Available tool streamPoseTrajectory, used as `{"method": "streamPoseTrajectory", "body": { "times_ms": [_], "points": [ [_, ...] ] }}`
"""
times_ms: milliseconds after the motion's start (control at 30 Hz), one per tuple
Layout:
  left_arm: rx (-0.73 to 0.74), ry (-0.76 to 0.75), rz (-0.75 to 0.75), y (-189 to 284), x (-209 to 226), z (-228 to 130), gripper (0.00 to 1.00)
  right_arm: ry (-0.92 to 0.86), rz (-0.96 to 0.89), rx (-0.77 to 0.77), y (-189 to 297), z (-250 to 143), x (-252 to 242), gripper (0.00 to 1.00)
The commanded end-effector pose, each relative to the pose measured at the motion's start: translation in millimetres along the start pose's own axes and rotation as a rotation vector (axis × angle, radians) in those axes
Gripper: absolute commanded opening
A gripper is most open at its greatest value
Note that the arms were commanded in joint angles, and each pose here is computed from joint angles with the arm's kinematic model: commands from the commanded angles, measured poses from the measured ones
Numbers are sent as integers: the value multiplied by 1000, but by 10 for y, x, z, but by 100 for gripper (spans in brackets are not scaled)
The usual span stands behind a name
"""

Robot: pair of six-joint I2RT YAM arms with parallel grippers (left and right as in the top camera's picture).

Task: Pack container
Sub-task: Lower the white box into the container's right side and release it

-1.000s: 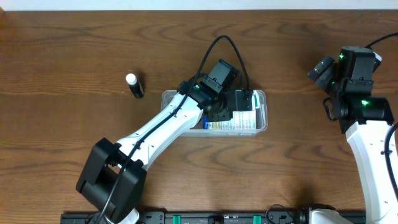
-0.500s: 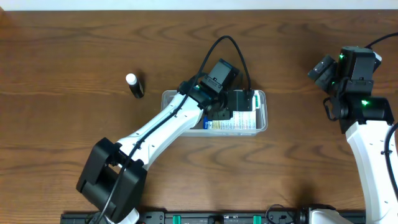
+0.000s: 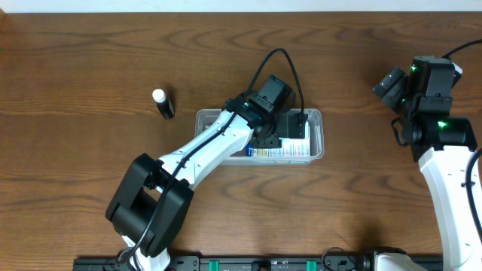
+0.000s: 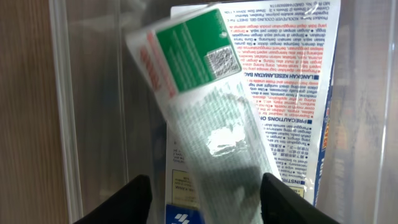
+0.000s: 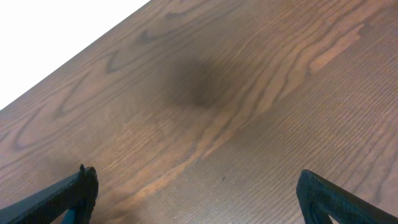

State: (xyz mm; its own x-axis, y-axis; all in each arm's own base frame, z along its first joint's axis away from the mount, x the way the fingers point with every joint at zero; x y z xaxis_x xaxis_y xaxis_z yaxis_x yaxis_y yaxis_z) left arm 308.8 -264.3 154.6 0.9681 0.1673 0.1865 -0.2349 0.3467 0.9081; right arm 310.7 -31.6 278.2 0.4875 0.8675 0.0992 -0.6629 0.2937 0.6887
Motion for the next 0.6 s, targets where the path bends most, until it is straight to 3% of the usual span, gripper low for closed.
{"method": "streamPoseTrajectory", "body": {
  "times_ms": [0, 567],
  "points": [
    [8, -10, -2, -24, -16, -9, 60, -23, -12, -9, 3, 38, -33, 99],
    [-50, 39, 58, 110, 61, 92, 64, -23, -12, -9, 3, 38, -33, 99]
  ]
}}
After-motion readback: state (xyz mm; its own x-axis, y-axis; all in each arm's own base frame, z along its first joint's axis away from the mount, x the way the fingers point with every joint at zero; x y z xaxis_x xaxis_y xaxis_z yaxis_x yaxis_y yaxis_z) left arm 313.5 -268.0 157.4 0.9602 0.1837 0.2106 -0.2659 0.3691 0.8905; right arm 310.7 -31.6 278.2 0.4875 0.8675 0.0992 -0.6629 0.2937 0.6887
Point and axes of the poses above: each gripper's point midway between its finger pads, its own y axis back along the fingers, its own x axis along the line the jaws close on, z = x × y, the point moved 9 cm from there along y, back along the fingers, and after that the axes turned 11 degrees about y, right-handed, at the moved point
